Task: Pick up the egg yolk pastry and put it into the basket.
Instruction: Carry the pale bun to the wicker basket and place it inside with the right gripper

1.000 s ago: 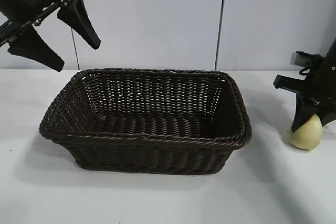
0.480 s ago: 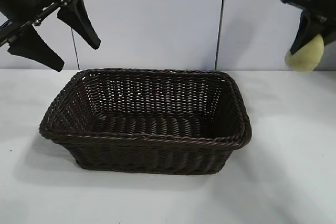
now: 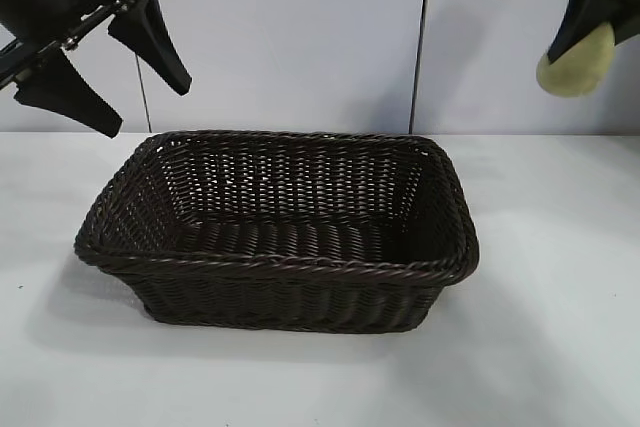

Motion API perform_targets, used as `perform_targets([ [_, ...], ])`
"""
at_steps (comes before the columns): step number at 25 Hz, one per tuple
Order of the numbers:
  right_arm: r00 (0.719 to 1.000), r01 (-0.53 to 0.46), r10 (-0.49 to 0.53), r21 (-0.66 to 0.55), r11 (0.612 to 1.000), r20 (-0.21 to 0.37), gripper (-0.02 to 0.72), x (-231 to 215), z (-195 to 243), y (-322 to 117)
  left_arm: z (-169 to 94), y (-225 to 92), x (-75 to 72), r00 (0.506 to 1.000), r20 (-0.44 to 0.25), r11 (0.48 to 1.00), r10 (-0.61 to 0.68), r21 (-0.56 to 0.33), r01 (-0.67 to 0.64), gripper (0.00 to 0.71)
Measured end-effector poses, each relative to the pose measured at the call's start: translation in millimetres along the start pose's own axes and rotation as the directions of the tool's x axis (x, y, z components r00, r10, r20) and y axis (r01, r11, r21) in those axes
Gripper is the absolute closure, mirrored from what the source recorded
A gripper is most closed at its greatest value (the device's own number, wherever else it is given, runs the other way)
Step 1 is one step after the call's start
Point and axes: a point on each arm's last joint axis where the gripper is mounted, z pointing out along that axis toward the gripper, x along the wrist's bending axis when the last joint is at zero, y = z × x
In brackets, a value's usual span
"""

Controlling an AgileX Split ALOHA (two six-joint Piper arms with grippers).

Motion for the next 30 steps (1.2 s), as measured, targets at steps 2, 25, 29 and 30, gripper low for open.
perform_targets([
  [2,0.999,0.041,-0.041,0.016,0.999,-0.015,0.585,17.9,5.8,-1.9,0.0,-0.1,0.0,1.000,0.000,1.000,0.000,0.001,0.000,0.193],
  [25,0.961,0.275,-0.269,0.142,0.951,-0.065,0.585,128.8,77.2,-30.5,0.0,-0.5,-0.1,1.000,0.001,1.000,0.001,0.006,-0.001,0.193],
  [29,0.967,0.253,-0.247,0.174,0.952,-0.058,0.585,126.0,99.6,-30.3,0.0,-0.5,-0.1,1.000,0.001,1.000,0.014,0.006,-0.014,0.193],
  [30,0.967,0.253,-0.247,0.183,0.950,-0.057,0.585,126.3,104.7,-30.9,0.0,-0.5,-0.1,1.000,0.001,1.000,0.016,0.006,-0.016,0.193],
])
